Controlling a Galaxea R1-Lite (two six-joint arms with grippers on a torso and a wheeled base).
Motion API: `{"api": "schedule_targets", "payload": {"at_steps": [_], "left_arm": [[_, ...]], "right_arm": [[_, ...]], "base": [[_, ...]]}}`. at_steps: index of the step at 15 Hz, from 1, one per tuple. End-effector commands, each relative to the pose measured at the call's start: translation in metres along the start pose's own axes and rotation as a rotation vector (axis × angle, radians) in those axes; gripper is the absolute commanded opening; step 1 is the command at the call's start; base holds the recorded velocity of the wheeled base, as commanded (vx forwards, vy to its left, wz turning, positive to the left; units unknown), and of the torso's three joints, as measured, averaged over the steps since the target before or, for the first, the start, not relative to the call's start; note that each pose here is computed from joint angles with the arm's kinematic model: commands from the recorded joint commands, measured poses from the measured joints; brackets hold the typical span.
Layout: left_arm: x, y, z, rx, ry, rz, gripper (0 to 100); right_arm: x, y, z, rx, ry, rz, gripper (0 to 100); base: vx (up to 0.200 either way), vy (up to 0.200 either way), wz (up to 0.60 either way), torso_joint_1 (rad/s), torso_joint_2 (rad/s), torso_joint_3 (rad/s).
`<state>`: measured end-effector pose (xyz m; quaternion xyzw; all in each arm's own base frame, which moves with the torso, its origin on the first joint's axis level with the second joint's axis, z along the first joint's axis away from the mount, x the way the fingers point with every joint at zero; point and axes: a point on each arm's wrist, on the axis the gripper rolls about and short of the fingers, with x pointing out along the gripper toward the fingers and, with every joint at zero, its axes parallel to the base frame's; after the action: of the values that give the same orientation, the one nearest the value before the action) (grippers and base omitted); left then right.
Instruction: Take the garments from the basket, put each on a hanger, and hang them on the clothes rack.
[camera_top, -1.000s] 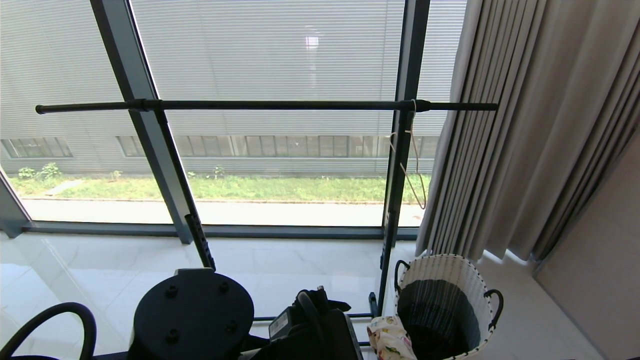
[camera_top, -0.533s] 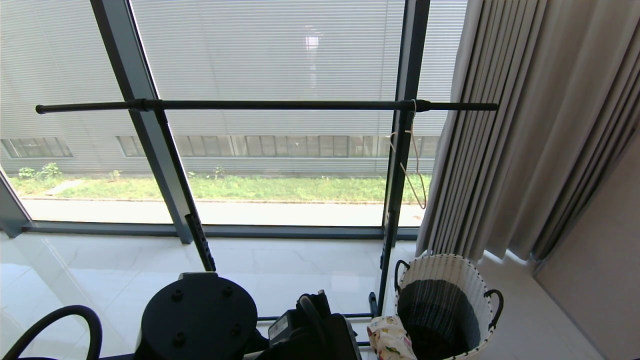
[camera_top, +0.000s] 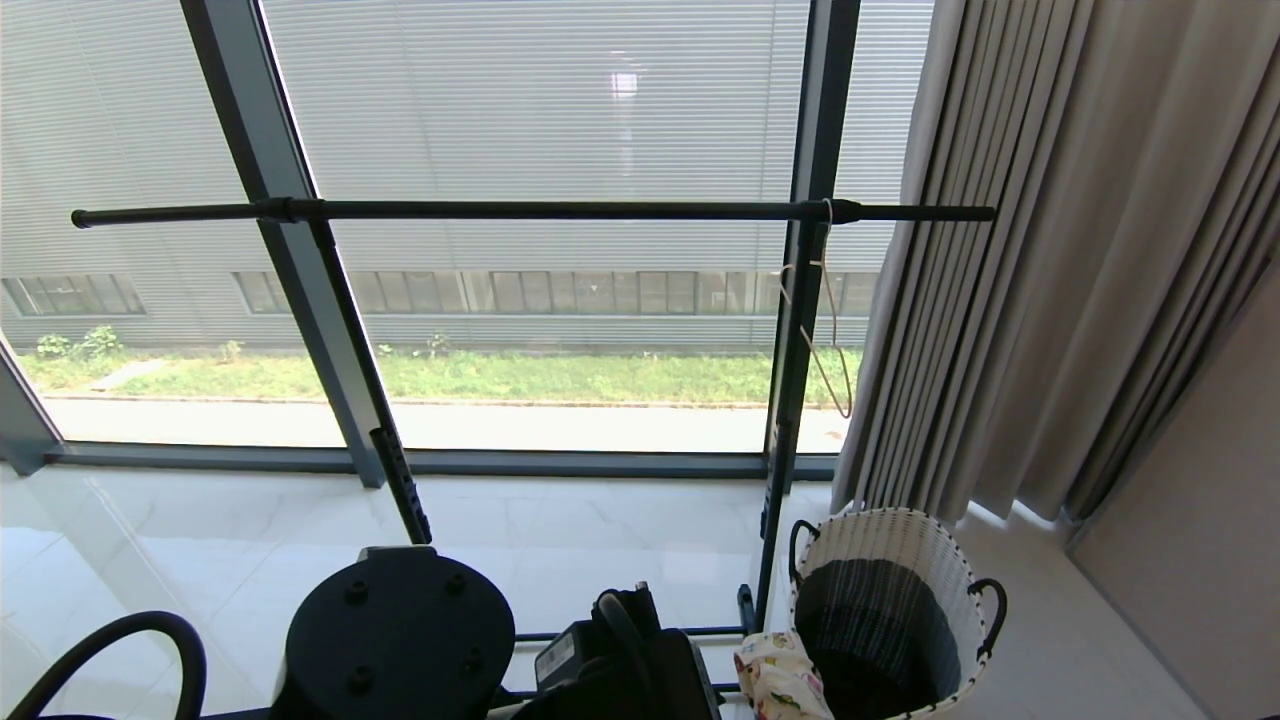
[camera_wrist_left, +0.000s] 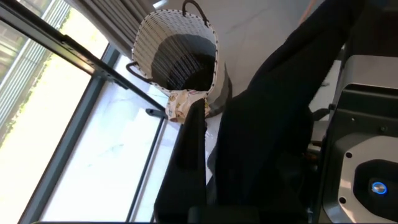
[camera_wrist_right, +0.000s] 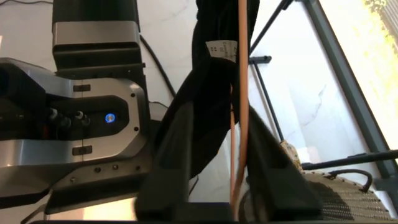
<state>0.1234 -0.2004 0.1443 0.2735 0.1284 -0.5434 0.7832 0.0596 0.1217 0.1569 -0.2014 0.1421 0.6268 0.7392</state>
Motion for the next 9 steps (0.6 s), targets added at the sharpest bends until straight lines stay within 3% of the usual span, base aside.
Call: {"api": "schedule_targets", "payload": {"at_steps": [1, 3, 6, 8, 9], "left_arm": [[-0.001, 0.000, -0.003, -0.004, 0.009, 0.003, 0], [-0.003, 0.002, -0.011, -0.016, 0.046, 0.042, 0], [-0.006, 0.016, -0.023, -0.052, 0.088, 0.172, 0], [-0.009, 0.032, -0.018, -0.109, 0.026, 0.273, 0], [-0.011, 0.039, -0.010, -0.192, -0.022, 0.352, 0]], "right_arm": [[0.000, 0.000, 0.000, 0.002, 0.002, -0.008, 100], [-0.002, -0.004, -0.002, 0.015, 0.019, -0.090, 100], [-0.003, -0.006, -0.004, 0.023, 0.027, -0.115, 100], [0.002, -0.007, -0.006, 0.034, 0.050, -0.112, 100], [0.006, -0.010, -0.005, 0.044, 0.056, -0.114, 100]], "base": [[0.000, 0.000, 0.00, 0.000, 0.00, 0.000], [0.000, 0.000, 0.00, 0.000, 0.00, 0.000], [0.000, 0.000, 0.00, 0.000, 0.00, 0.000], [0.000, 0.000, 0.00, 0.000, 0.00, 0.000], [0.000, 0.000, 0.00, 0.000, 0.00, 0.000]]}}
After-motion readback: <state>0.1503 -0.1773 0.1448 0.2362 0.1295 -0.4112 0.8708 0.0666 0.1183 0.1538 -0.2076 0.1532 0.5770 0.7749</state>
